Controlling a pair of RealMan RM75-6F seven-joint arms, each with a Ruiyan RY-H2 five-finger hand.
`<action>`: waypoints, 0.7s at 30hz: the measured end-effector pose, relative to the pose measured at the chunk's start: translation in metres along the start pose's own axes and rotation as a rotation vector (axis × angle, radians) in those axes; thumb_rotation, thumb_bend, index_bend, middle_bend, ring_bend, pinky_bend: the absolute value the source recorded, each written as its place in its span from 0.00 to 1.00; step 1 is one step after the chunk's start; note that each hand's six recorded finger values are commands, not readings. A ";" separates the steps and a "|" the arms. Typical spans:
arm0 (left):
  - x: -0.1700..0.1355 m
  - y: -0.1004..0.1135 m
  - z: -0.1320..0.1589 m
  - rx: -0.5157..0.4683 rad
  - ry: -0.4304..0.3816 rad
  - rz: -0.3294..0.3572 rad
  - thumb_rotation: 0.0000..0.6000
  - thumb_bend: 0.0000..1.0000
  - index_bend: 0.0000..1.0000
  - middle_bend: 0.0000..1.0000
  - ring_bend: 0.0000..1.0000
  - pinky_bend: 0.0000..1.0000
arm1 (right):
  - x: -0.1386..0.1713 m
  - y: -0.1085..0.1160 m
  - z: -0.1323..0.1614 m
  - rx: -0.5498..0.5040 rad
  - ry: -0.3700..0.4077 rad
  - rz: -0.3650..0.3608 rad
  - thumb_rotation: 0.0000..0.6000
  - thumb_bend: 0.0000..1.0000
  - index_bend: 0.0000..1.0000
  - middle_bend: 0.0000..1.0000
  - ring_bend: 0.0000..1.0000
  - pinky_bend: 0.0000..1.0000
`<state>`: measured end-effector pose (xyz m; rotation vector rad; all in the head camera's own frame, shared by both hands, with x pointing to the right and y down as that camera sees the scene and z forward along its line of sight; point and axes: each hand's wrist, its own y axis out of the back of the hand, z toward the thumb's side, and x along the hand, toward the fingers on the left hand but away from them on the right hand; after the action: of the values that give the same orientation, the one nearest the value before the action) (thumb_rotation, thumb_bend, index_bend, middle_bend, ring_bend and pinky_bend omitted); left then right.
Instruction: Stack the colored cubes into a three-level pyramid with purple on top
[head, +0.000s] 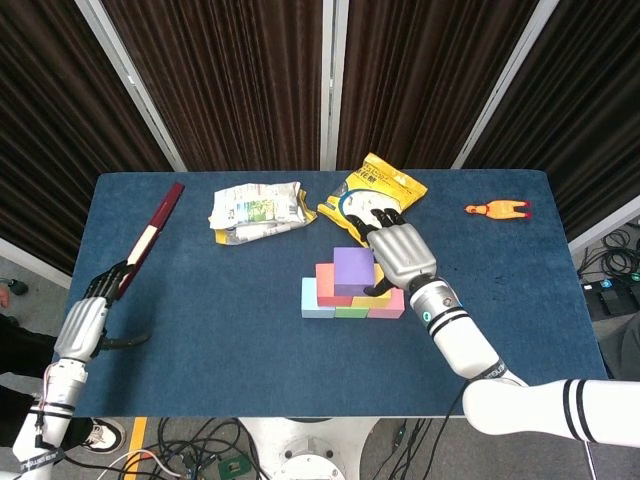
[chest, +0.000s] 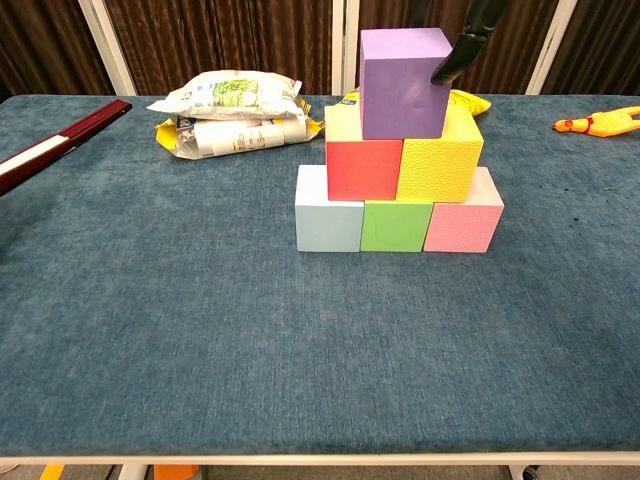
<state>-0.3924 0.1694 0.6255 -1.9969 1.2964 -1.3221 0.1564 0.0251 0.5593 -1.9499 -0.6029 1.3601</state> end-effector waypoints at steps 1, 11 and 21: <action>0.000 0.000 0.000 0.000 0.000 0.000 1.00 0.09 0.02 0.00 0.00 0.01 | 0.000 0.000 0.000 -0.002 0.001 0.001 1.00 0.00 0.00 0.24 0.01 0.00; -0.001 0.001 0.000 0.002 -0.001 -0.008 1.00 0.09 0.02 0.00 0.00 0.01 | 0.015 0.005 -0.010 0.012 -0.007 0.050 1.00 0.00 0.00 0.01 0.00 0.00; -0.002 0.010 0.002 0.040 -0.007 0.026 1.00 0.09 0.02 0.00 0.00 0.01 | 0.074 0.018 -0.077 0.014 -0.143 -0.007 1.00 0.00 0.00 0.00 0.00 0.00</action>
<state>-0.3956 0.1664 0.6161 -1.9500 1.2785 -1.3183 0.2547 0.0444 0.5172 -1.8481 -0.6646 1.5048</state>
